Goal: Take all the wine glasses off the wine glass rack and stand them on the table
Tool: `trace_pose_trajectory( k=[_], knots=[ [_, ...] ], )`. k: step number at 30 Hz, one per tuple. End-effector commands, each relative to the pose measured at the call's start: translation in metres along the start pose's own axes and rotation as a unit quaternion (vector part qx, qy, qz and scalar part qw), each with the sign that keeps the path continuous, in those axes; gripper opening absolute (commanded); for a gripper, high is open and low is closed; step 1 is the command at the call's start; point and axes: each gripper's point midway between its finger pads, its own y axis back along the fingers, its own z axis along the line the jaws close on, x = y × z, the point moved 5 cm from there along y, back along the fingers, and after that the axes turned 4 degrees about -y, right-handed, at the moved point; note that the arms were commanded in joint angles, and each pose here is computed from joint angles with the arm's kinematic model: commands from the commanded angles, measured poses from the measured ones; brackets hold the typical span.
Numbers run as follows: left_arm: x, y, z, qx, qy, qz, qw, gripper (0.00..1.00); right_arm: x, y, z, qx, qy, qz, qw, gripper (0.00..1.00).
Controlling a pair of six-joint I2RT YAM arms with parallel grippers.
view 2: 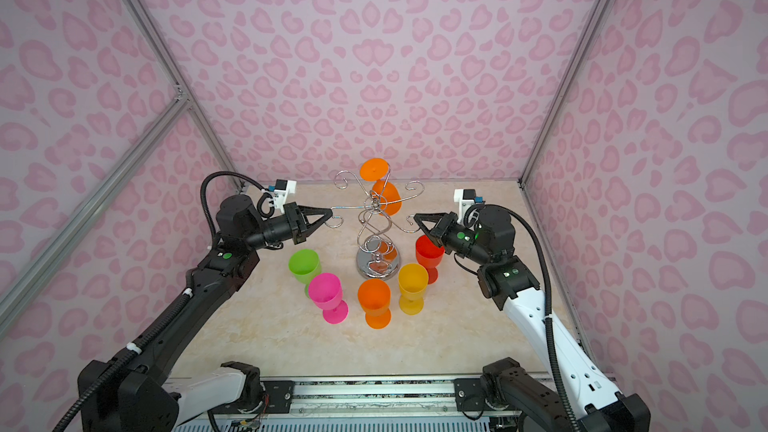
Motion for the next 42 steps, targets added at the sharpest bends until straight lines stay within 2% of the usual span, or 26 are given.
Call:
trace_pose_trajectory(
  k=[1,38,42],
  knots=[
    [-0.002,0.004,-0.011,0.015,-0.022,-0.011,1.0,0.02,-0.002,0.004,0.026,-0.063,0.074,-0.01,0.995,0.06],
    [0.003,0.001,0.012,-0.015,-0.001,-0.005,1.0,0.02,-0.004,0.004,0.024,-0.055,0.074,-0.016,0.996,0.06],
    [0.0,-0.002,0.013,-0.017,-0.002,-0.005,1.0,0.04,-0.004,0.003,0.023,-0.056,0.073,-0.016,0.996,0.09]
  ],
)
